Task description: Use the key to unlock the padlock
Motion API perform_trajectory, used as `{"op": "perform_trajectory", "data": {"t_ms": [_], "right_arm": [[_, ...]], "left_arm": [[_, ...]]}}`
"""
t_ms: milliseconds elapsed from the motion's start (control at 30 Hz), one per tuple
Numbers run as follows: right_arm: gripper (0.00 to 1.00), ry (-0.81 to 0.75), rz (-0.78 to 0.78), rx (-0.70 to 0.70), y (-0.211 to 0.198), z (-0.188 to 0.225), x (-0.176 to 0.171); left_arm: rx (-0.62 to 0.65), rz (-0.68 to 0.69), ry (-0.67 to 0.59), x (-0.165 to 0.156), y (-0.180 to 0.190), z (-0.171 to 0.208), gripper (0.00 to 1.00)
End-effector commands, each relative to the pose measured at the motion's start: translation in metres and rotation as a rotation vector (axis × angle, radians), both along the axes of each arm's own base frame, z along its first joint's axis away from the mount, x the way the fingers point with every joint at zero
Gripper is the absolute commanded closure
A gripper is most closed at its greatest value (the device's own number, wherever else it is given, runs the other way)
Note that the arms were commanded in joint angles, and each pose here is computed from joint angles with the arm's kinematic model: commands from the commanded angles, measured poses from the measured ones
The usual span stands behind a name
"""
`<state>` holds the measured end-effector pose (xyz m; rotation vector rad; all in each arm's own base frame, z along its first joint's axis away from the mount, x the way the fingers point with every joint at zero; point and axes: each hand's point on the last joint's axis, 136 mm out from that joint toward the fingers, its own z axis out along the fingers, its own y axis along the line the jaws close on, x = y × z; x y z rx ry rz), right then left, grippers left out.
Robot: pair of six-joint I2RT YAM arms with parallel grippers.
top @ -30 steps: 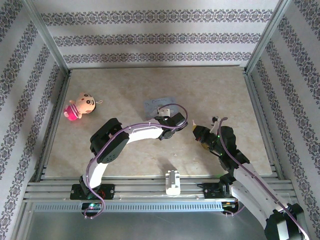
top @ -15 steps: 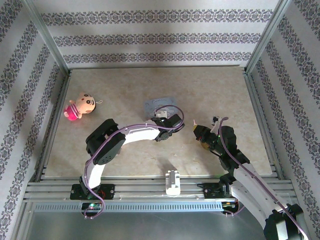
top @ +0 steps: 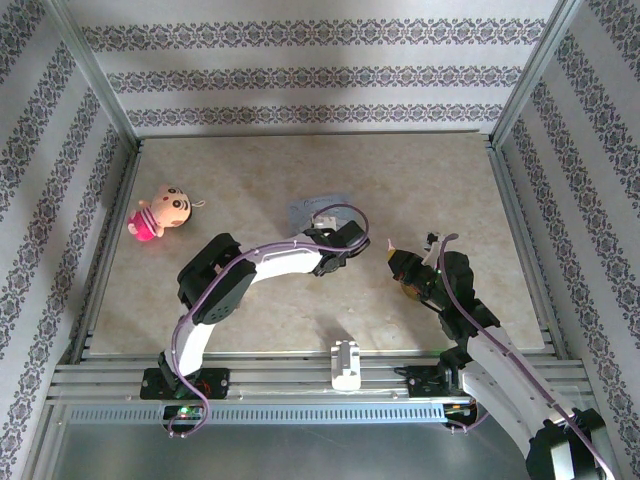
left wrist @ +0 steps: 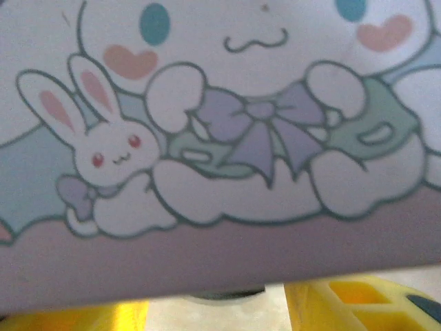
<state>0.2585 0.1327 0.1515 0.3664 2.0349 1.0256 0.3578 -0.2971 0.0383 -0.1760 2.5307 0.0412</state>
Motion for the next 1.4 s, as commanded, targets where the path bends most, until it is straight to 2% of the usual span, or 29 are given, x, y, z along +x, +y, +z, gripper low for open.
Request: {"op": "perform_trajectory", "data": {"t_ms": [0,500,900,967,1167,1367], "right_arm": [[1.0,-0.025,0.004,0.017,0.0,0.006,0.001],[1.0,-0.044,-0.011,0.024,-0.003,0.007,-0.002],[1.0,-0.042,-0.004,0.029,-0.002,0.008,-0.002],[1.0,-0.042,-0.006,0.029,-0.002,0.008,-0.002],[1.0,-0.039,-0.007,0.03,-0.002,0.007,-0.002],[1.0,-0.035,-0.004,0.034,-0.002,0.005,-0.003]], "left_arm": [[0.016,0.003,-0.022,0.011,0.004,0.003,0.47],[-0.006,-0.007,-0.026,0.022,0.0,-0.003,0.54],[0.008,-0.011,-0.049,0.028,-0.001,-0.001,0.55],[0.011,-0.016,-0.049,0.028,-0.001,-0.002,0.59],[0.013,-0.018,-0.045,0.028,-0.001,-0.005,0.62],[0.001,-0.025,-0.041,0.027,-0.003,-0.002,0.76]]}}
